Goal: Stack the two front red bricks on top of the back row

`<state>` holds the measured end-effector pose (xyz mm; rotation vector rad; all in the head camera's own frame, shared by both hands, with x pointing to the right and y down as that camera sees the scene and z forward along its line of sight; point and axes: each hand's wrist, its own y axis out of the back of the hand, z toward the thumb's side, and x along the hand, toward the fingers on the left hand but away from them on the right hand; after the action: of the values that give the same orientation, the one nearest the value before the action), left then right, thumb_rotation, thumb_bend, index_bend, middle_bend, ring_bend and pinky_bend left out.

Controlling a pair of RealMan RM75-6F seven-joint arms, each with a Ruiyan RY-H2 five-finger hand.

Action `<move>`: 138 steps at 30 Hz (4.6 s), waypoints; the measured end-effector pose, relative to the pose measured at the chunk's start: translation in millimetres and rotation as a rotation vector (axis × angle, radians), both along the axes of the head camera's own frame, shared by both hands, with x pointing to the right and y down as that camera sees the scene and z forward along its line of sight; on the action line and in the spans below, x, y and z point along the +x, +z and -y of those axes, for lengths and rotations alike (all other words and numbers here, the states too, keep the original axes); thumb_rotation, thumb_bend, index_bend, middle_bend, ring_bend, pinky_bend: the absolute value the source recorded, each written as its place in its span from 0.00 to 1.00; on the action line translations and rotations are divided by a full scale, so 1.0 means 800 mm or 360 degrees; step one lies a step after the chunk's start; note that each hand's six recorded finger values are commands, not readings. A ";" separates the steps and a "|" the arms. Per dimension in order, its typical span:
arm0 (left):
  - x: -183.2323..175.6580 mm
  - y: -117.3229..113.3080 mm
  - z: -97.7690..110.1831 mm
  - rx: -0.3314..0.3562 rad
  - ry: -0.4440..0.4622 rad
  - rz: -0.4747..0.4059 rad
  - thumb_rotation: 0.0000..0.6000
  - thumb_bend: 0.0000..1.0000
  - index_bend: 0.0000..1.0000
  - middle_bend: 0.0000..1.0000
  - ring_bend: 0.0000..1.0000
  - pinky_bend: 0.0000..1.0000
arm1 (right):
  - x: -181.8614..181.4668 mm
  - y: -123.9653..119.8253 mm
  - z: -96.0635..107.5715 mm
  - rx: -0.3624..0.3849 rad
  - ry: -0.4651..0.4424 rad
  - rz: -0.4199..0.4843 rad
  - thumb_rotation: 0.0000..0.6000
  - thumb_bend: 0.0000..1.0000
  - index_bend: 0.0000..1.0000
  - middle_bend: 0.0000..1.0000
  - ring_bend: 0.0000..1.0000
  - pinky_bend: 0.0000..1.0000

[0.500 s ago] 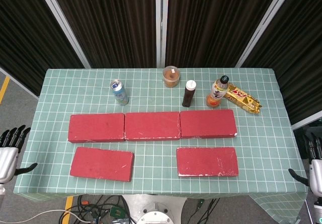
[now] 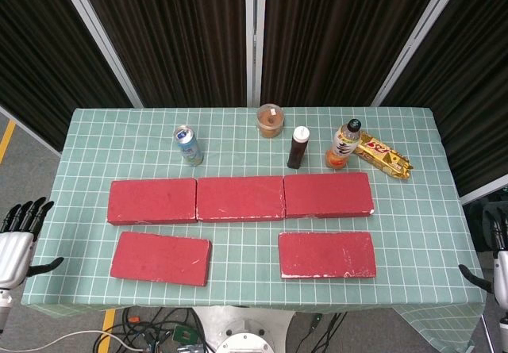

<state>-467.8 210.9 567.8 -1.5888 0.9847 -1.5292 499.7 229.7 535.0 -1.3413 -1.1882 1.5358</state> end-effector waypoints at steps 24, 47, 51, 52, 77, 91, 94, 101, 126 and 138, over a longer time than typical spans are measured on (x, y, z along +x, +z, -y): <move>0.073 -0.010 -0.005 -0.0213 0.0162 -0.0206 1.00 0.00 0.04 0.00 0.00 0.00 | -0.014 -0.015 0.017 0.0013 -0.0056 0.0007 1.00 0.00 0.00 0.00 0.00 0.00; 0.247 0.045 -0.013 -0.0617 0.0542 -0.0369 1.00 0.00 0.02 0.00 0.00 0.00 | -0.007 -0.011 0.029 -0.0016 -0.0034 0.0010 1.00 0.00 0.00 0.00 0.00 0.00; 0.272 0.060 -0.018 -0.0671 0.0568 -0.0394 1.00 0.00 0.02 0.00 0.00 0.00 | -0.005 -0.013 0.030 -0.0014 -0.0034 0.0004 1.00 0.00 0.00 0.00 0.00 0.00; 0.277 0.063 -0.019 -0.0679 0.0575 -0.0397 1.00 0.00 0.02 0.00 0.00 0.00 | -0.005 -0.013 0.030 -0.0012 -0.0032 0.0004 1.00 0.00 0.00 0.00 0.00 0.00; 0.299 0.097 -0.020 -0.0775 0.0564 -0.0253 1.00 0.00 0.01 0.01 0.00 0.00 | 0.001 -0.008 0.028 -0.0028 -0.0009 0.0007 1.00 0.00 0.00 0.00 0.00 0.00; 0.292 0.109 -0.019 -0.0800 0.0525 -0.0219 1.00 0.00 0.01 0.12 0.00 0.00 | 0.002 -0.005 0.026 -0.0036 0.0003 0.0003 1.00 0.00 0.00 0.00 0.00 0.00; 0.292 0.110 -0.020 -0.0805 0.0530 -0.0213 1.00 0.00 0.01 0.15 0.00 0.00 | 0.002 -0.004 0.026 -0.0038 0.0010 0.0003 1.00 0.00 0.00 0.00 0.00 0.00; 0.296 0.097 -0.017 -0.0786 0.0532 -0.0235 1.00 0.03 0.01 0.16 0.00 0.00 | 0.004 -0.003 0.026 -0.0042 0.0020 0.0000 1.00 0.00 0.00 0.00 0.00 0.00; 0.336 0.047 0.146 -0.0520 0.0352 -0.0138 1.00 0.03 0.04 0.21 0.00 0.00 | 0.010 -0.011 0.026 -0.0024 0.0034 0.0005 1.00 0.00 0.00 0.00 0.00 0.00; 0.386 0.089 0.187 -0.0578 0.0319 -0.0050 1.00 0.03 0.04 0.21 0.00 0.00 | 0.013 -0.006 0.026 -0.0050 0.0047 -0.0004 1.00 0.00 0.00 0.00 0.00 0.00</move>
<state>-158.9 61.1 638.7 -1.9020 0.5618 -1.6085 510.0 209.2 530.1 -1.3478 -1.1916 1.5826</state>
